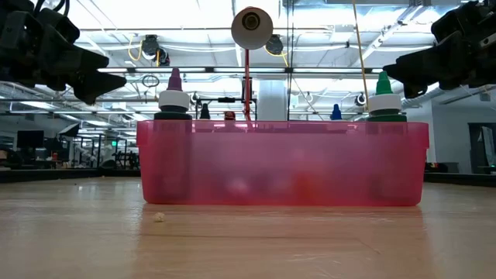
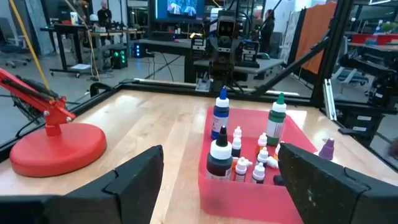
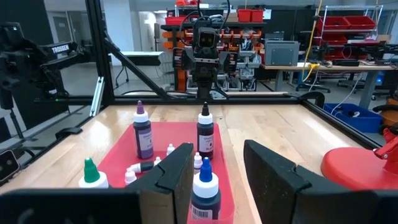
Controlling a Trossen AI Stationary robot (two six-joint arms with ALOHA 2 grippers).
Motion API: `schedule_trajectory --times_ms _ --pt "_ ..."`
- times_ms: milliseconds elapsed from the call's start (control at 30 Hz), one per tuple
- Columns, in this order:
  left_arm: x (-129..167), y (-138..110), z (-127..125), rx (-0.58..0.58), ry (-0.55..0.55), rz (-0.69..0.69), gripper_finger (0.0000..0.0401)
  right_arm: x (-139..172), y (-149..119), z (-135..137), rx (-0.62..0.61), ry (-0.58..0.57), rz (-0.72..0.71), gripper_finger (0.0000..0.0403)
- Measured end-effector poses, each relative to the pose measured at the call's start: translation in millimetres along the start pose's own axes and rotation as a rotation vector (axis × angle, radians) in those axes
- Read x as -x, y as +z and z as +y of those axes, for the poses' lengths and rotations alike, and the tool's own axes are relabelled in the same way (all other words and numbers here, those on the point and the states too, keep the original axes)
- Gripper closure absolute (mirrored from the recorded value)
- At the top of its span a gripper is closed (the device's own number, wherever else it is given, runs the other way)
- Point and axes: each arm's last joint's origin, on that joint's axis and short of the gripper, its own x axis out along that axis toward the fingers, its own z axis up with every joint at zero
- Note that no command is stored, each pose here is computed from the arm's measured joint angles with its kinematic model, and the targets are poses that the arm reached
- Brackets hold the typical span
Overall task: Pick & Place food coloring
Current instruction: Return to Home Position
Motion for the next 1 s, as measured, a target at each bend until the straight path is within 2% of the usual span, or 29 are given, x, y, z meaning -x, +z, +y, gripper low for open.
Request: schedule_trajectory --times_ms 467,1000 --pt "0.0 0.0 0.0 0.001 -0.001 0.0 0.0091 0.0 0.0 0.0 0.0 0.0 0.0 0.0273" --pt "0.0 0.2 -0.1 0.001 -0.001 -0.001 0.0077 0.0 0.0 0.0 0.0 0.0 0.0 0.0273"
